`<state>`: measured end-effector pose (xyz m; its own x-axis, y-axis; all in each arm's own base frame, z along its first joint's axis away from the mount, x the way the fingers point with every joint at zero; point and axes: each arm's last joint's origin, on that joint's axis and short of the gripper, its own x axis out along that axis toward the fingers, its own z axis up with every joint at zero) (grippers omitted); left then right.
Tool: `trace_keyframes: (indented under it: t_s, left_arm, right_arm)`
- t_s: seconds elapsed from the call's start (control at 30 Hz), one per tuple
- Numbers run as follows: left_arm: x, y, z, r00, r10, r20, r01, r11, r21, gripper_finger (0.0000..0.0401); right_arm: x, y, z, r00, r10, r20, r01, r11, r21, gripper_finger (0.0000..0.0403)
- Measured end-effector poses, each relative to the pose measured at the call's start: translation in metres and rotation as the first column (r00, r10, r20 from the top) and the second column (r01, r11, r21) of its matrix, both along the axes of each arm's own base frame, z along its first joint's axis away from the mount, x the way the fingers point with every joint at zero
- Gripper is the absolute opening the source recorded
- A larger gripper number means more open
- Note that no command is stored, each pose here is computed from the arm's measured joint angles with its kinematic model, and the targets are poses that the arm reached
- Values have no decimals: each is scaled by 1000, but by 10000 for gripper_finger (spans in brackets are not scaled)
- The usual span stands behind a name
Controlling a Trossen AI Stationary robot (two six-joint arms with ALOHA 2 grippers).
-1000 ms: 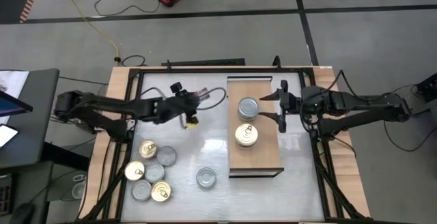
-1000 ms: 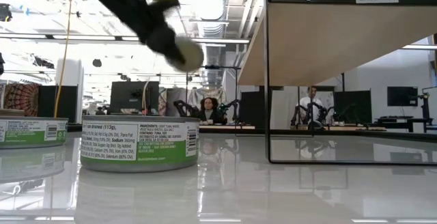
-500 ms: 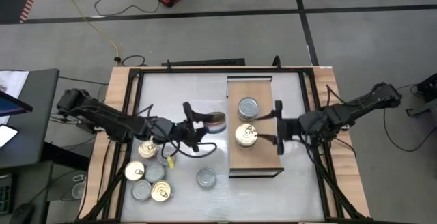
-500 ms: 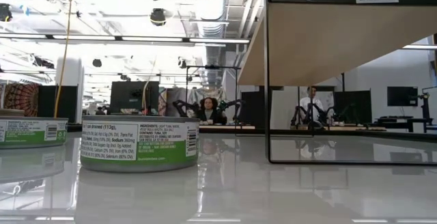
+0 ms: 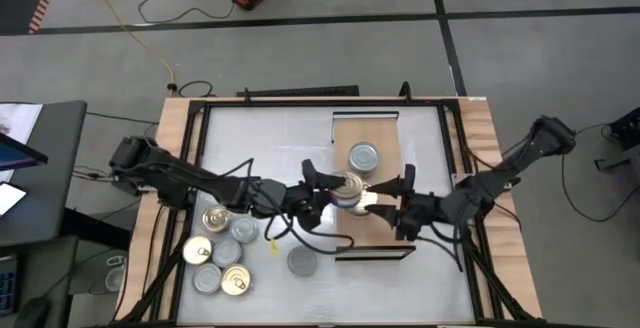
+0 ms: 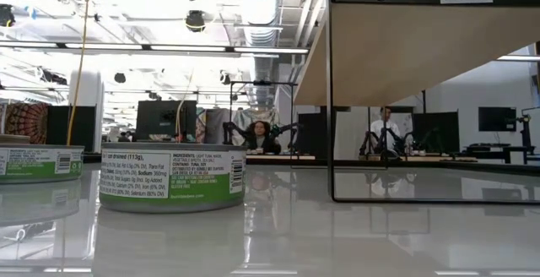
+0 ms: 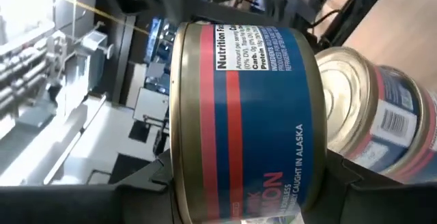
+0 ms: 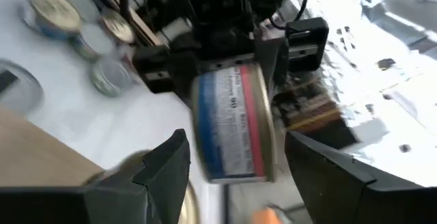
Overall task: Stack canned seafood by type on shelf
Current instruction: Stack the blue tuna can on top of the blue tuna can
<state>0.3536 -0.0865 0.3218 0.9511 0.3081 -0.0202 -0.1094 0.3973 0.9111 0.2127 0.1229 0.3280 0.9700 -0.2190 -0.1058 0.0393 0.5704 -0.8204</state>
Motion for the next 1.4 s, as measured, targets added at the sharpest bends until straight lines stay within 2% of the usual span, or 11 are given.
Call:
trace_keyframes:
  t_s: [0.07, 0.3, 0.4, 0.5, 0.6, 0.83, 1.07, 1.23, 1.4]
  left_arm:
    - [4, -1, 0, 1000, 0, -18, 0, 1000, 24, 186]
    - [7, -3, 1, 999, -36, -17, 37, 999, 29, 186]
    - [7, -3, 3, 999, -39, 5, 39, 999, 27, 186]
    - [7, -4, 4, 998, -58, 9, 58, 998, 26, 186]
    - [7, -4, 4, 998, -68, 11, 67, 997, 26, 186]
    - [7, -5, 5, 995, -102, 1, 102, 992, 72, 186]
    - [7, -5, 5, 994, -110, -2, 109, 991, 81, 186]
    - [7, -3, 5, 994, -106, -7, 106, 990, 96, 188]
    - [7, -2, 3, 997, -65, -29, 67, 993, 98, 225]
  right_arm:
    - [1, 7, 3, 999, -33, -3, 33, 998, -45, 276]
    - [12, 22, 5, 999, -47, -13, 46, 996, -75, 276]
    - [17, 25, -1, 997, -59, -43, 53, 988, -142, 276]
    - [22, 26, -5, 990, -131, -53, 114, 962, -250, 276]
    - [25, 27, -7, 988, -145, -58, 123, 949, -290, 276]
    - [28, 26, -6, 987, -149, -51, 126, 943, -307, 274]
    - [28, 25, -6, 988, -151, -43, 133, 951, -278, 221]
    - [29, 24, -6, 987, -154, -42, 137, 952, -273, 220]
    - [30, 22, -7, 984, -170, -44, 152, 951, -270, 222]
